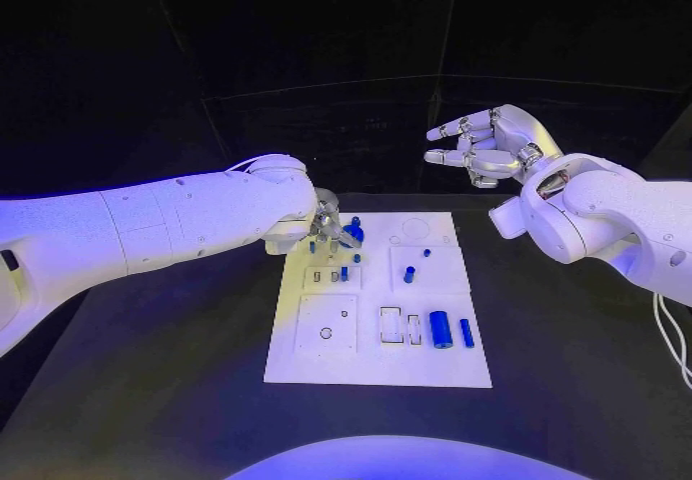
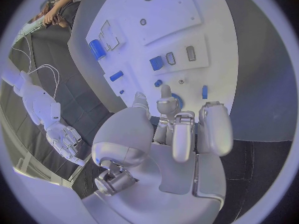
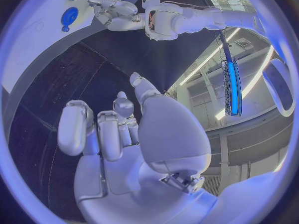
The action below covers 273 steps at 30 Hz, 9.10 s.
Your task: Assemble the parts on the task board
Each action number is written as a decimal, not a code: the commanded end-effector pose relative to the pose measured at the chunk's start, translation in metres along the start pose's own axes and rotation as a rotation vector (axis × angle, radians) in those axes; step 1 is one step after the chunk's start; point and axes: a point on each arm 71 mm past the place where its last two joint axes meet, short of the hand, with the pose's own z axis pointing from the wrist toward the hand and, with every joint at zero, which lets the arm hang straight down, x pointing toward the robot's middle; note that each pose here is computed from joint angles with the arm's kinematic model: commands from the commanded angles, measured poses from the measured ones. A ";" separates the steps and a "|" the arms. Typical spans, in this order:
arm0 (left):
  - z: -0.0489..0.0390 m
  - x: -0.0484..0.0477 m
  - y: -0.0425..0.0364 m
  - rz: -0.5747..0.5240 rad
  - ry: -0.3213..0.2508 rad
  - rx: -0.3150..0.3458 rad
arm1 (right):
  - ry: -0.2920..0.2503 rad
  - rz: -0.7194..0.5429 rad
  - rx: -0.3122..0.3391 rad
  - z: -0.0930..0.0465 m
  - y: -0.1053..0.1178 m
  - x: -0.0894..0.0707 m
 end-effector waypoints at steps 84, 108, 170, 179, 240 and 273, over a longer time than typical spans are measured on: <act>0.0179 0.0301 -0.0094 0.042 0.186 -0.028 | 0.027 0.003 0.024 0.010 -0.002 0.006; 0.0085 0.0330 -0.0009 -0.068 0.156 0.045 | 0.032 0.003 0.024 0.011 -0.002 0.007; 0.0081 0.0573 0.0372 -0.128 0.054 -0.063 | 0.031 -0.007 0.029 0.012 -0.005 0.005; 0.0084 0.0567 0.0386 -0.130 0.051 -0.070 | 0.033 -0.007 0.025 0.013 -0.004 0.006; 0.0122 0.0545 0.0336 -0.147 0.045 -0.067 | 0.034 -0.008 0.022 0.013 -0.005 0.005; 0.0040 0.0496 0.0338 -0.161 0.029 -0.050 | 0.036 -0.009 0.027 0.015 -0.006 0.006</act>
